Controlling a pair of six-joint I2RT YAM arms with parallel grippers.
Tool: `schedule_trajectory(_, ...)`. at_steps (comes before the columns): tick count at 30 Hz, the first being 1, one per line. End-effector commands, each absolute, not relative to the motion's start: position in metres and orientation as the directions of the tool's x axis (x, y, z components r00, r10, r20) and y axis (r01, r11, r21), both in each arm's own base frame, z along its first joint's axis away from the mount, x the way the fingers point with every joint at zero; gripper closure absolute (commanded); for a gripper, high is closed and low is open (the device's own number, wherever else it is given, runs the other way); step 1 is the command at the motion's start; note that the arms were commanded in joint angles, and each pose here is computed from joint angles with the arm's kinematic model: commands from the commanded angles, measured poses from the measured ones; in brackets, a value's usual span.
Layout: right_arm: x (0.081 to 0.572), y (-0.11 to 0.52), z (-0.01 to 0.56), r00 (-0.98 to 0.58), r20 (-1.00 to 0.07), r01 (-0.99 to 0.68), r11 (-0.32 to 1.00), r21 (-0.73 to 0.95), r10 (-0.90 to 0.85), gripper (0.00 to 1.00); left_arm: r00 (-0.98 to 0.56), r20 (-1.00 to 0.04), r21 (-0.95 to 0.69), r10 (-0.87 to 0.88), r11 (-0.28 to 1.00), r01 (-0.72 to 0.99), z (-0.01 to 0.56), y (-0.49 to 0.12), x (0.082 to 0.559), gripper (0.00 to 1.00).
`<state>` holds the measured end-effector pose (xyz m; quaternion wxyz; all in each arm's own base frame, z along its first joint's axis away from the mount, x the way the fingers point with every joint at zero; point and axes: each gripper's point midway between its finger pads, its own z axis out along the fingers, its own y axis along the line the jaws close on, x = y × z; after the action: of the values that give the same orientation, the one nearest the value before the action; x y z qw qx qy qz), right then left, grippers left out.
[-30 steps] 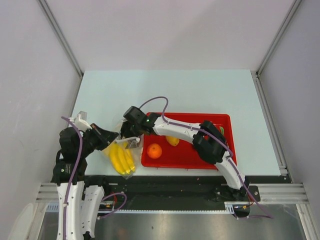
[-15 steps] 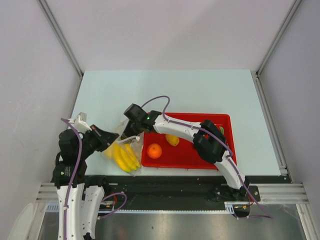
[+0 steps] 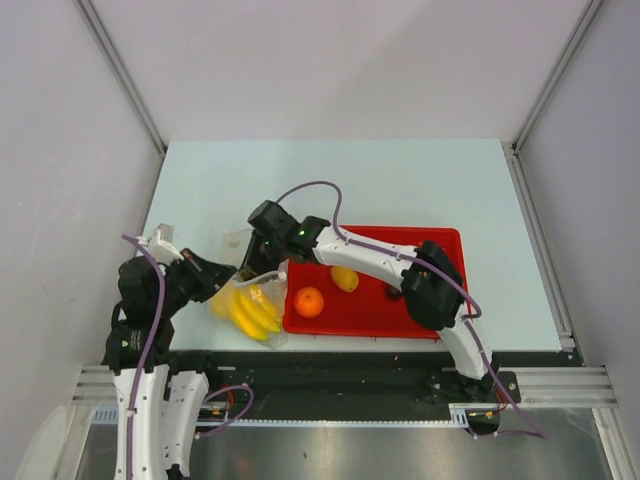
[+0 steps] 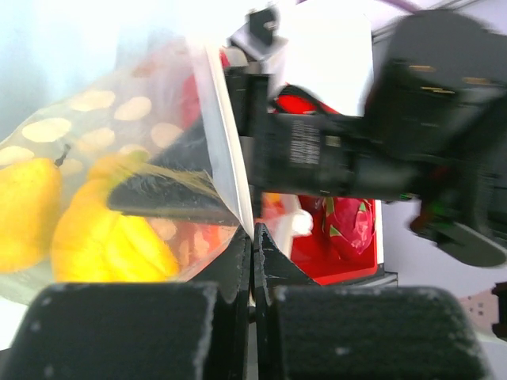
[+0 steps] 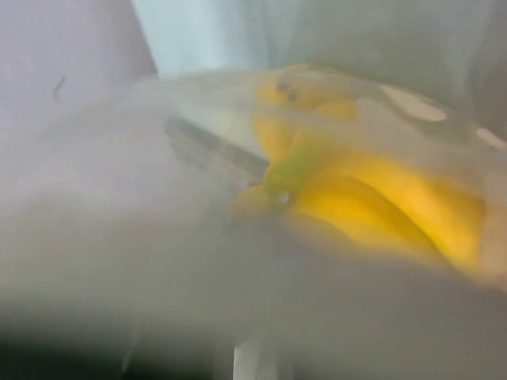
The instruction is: Open the zip-top bag and remove the fake food
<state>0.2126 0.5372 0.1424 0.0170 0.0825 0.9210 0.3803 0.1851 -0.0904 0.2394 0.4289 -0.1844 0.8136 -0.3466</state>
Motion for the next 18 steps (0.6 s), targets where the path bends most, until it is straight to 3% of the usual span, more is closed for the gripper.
schedule_trajectory(1,0.198,0.541,0.226,-0.993,-0.115,-0.081,0.546,0.834,0.029,1.00,-0.531,-0.613,-0.697,-0.585,0.717,0.016,0.244,-0.086,0.189,1.00)
schedule_trajectory(7,0.180,0.533,0.248,-0.959,-0.272,-0.279,0.460,0.843,-0.084,1.00,-0.525,-0.613,-0.700,-0.590,0.714,0.013,0.248,-0.085,0.184,1.00)
schedule_trajectory(13,0.187,0.528,0.282,-0.911,-0.404,-0.403,0.375,0.835,-0.081,1.00,-0.514,-0.618,-0.696,-0.595,0.718,0.007,0.252,-0.084,0.178,1.00)
schedule_trajectory(18,0.203,0.526,0.324,-0.905,-0.426,-0.410,0.282,0.867,-0.006,1.00,-0.521,-0.607,-0.701,-0.600,0.713,-0.004,0.247,-0.085,0.171,1.00)
